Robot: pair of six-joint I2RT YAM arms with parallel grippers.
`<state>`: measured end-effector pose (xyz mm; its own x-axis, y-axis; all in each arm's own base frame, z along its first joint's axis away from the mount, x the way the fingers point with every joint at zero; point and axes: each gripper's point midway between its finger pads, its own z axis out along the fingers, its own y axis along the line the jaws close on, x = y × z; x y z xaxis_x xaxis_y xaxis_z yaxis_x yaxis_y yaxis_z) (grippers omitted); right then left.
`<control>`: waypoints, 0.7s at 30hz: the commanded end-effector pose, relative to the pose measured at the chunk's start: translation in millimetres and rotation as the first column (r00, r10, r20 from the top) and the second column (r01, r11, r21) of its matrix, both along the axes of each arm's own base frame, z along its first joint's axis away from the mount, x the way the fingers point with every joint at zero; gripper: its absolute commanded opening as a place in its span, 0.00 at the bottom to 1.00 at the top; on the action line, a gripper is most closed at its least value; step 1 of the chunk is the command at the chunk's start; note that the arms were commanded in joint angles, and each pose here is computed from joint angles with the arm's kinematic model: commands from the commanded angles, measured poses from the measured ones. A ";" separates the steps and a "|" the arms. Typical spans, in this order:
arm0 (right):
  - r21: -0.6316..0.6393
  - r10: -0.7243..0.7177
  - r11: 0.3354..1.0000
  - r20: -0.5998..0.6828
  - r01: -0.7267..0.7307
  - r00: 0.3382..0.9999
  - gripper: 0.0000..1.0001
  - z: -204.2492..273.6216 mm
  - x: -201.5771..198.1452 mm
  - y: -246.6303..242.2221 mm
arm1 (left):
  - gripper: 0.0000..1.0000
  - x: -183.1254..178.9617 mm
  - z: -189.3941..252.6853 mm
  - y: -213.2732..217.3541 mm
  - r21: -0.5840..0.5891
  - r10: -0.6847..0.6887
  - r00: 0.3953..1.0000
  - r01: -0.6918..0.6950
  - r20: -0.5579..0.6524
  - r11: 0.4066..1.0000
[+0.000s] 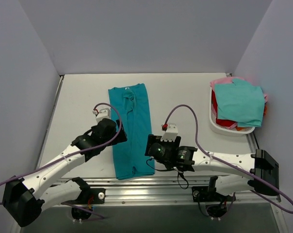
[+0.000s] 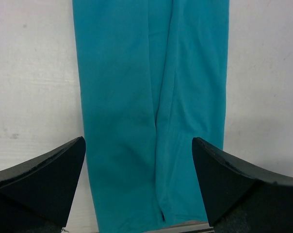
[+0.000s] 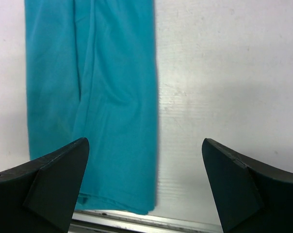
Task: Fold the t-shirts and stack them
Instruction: Grab the bottom of the folded rectangular tshirt with both arms
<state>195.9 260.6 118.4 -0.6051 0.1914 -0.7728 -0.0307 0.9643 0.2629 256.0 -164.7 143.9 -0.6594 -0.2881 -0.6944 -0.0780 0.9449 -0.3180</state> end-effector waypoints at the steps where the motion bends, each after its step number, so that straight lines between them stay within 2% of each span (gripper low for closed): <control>1: -0.031 -0.049 0.998 -0.011 0.049 0.999 0.97 -12.9 -10.5 -29.5 | 1.00 -26.8 -22.6 5.7 -0.041 0.072 0.994 -0.075 -0.080 0.996; 2: -0.020 -0.027 0.999 -0.046 0.026 0.999 0.96 -23.4 -18.5 -32.5 | 0.94 -39.3 -33.1 1.9 -0.028 0.043 0.994 -0.045 -0.098 0.999; 9: 0.158 0.099 0.985 -0.150 -0.075 0.984 0.92 -48.1 -50.8 -17.7 | 0.91 -102.9 -73.6 4.2 0.092 0.008 0.961 0.017 -0.275 0.996; 14: 0.142 0.132 0.984 -0.196 -0.105 0.972 0.86 -70.6 -60.8 -12.3 | 0.84 -136.5 -91.2 -8.6 0.046 -0.036 0.940 0.055 -0.338 0.997; 21: 0.189 0.166 0.974 -0.208 -0.127 0.964 0.79 -83.3 -65.4 8.2 | 0.81 -170.1 -95.3 -10.3 0.062 -0.027 0.929 0.053 -0.368 0.997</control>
